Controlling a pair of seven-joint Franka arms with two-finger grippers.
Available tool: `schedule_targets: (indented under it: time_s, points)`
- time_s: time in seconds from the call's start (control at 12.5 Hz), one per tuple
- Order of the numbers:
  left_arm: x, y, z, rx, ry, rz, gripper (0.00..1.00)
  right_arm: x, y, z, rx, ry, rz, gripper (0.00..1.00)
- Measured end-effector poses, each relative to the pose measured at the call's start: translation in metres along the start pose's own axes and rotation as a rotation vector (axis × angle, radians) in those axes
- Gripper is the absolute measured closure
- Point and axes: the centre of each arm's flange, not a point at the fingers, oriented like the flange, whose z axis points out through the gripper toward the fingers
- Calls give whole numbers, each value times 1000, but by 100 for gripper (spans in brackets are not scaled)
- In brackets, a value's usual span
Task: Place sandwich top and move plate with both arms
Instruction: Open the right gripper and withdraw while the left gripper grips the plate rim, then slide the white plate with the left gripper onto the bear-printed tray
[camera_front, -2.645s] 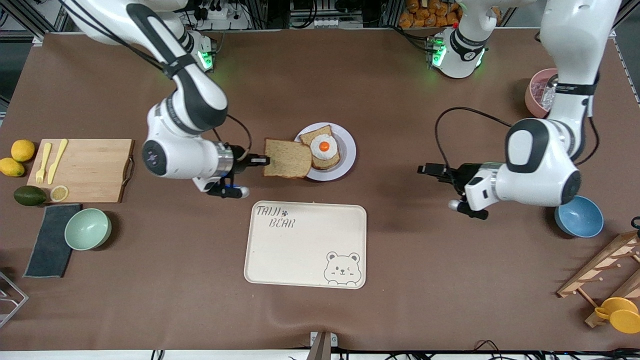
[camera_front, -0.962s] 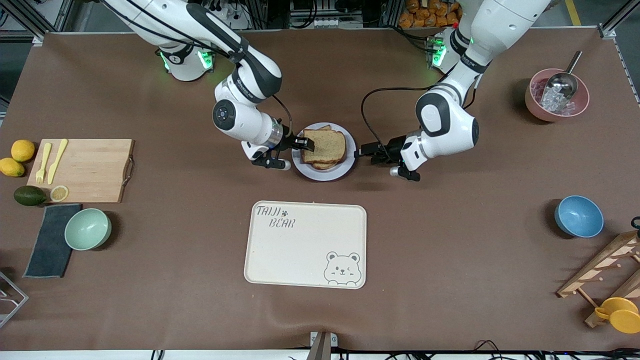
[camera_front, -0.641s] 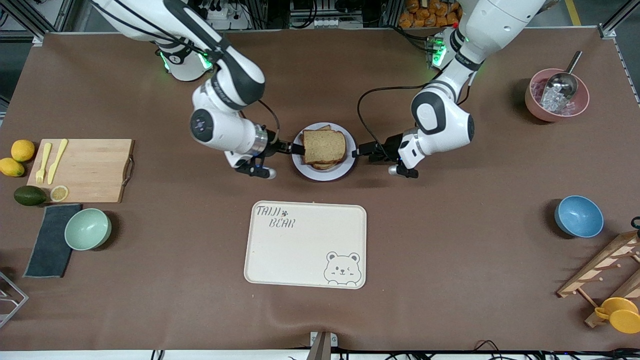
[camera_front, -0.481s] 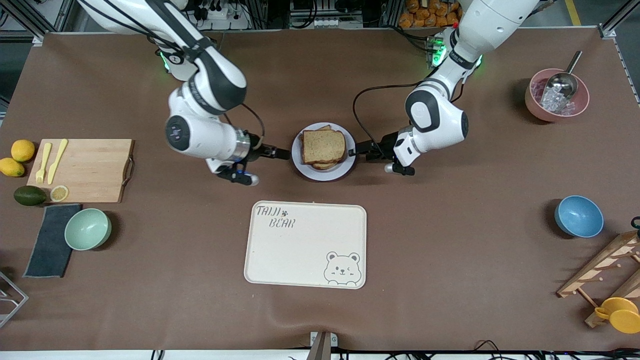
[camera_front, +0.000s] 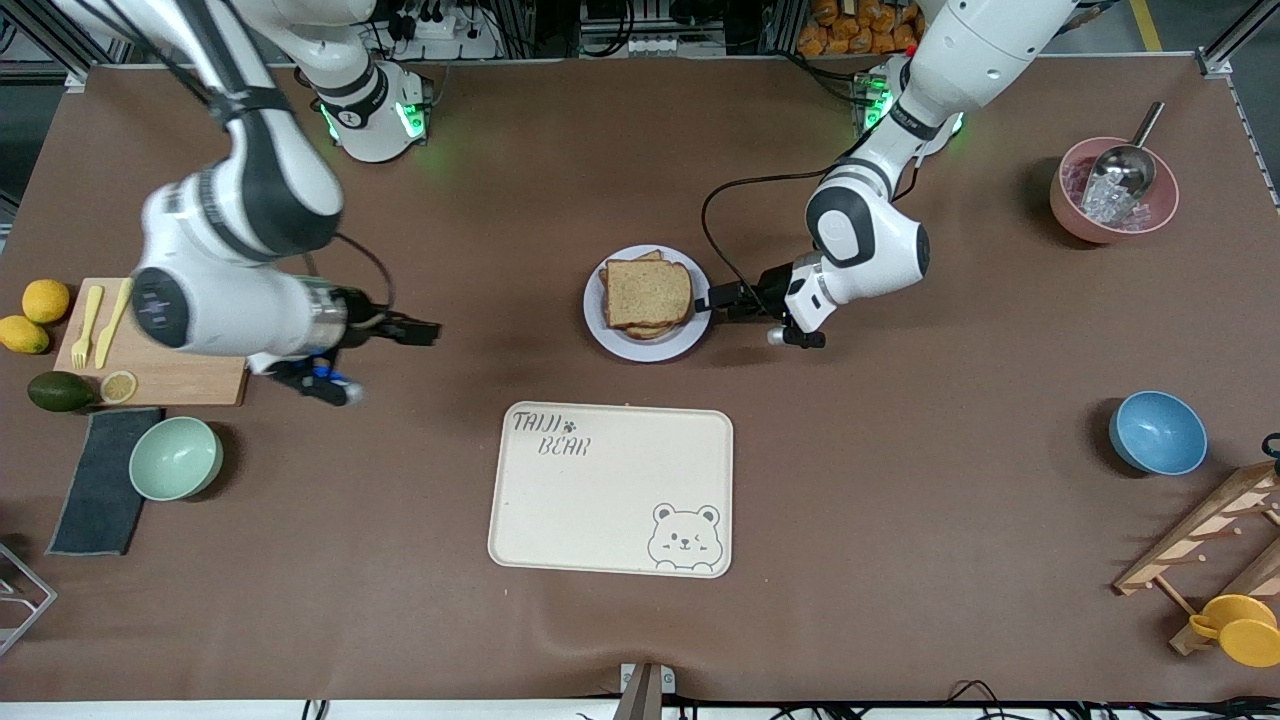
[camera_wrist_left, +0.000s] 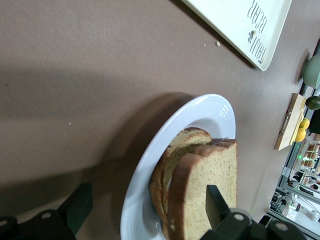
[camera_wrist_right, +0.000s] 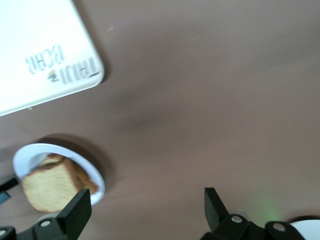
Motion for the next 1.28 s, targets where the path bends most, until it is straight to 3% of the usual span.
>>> schedule_targets:
  time_s: [0.32,0.56,0.8,0.96,1.12,1.28]
  points:
    - [-9,-9,8,-26,12,13,0,30,95,-70,-14,12,-43,0]
    - [-22,-30,16,-51,44,38,0,15,124,-131,-70,18,-15,0]
    - [-27,-34,19,-68,68,51,0,-17,130,-183,-77,92,-17,0]
    - [-27,-34,19,-69,69,49,0,-46,141,-215,-127,151,-28,0]
    - [-27,-35,19,-67,68,48,22,-74,140,-243,-183,229,-43,0]
    - [-29,-35,20,-66,65,49,45,-93,133,-261,-194,286,-60,0]
